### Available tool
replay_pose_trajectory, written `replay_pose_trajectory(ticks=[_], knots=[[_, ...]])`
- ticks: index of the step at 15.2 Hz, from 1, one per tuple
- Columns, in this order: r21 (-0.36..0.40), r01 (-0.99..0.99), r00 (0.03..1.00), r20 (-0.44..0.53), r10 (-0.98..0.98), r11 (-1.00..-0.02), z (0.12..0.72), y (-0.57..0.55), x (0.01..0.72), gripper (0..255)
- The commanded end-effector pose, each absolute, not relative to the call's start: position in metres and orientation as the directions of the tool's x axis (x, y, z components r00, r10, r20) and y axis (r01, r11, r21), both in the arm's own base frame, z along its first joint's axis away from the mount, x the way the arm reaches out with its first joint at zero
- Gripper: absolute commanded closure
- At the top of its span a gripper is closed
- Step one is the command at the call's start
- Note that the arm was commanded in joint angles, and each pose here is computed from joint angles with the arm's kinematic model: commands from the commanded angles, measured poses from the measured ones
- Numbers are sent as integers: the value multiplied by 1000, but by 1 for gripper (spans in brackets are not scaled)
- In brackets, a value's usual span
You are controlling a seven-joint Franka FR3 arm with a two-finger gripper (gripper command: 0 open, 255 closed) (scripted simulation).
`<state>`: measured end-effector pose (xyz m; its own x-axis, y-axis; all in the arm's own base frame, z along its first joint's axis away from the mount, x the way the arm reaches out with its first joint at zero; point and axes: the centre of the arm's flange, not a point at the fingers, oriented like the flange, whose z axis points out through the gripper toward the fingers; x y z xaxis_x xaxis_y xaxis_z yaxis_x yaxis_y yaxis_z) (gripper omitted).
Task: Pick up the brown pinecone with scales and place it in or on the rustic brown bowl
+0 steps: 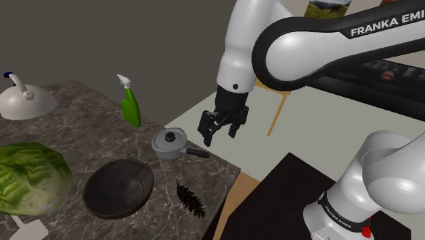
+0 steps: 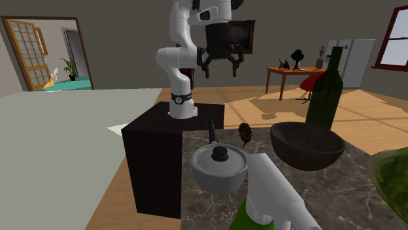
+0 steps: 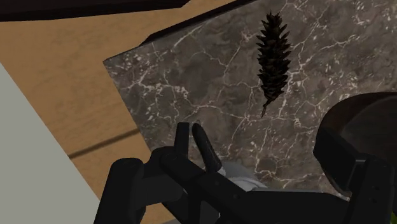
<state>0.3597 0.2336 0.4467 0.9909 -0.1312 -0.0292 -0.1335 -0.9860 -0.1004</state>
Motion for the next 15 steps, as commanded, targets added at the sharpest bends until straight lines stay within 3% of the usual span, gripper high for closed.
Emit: replay_pose_trajectory(ticks=[1, 15], knots=[[-100, -131, 991, -33, -129, -986, 432, 259, 364, 0], [-97, -125, 992, -45, -121, -987, 353, 319, 373, 0]])
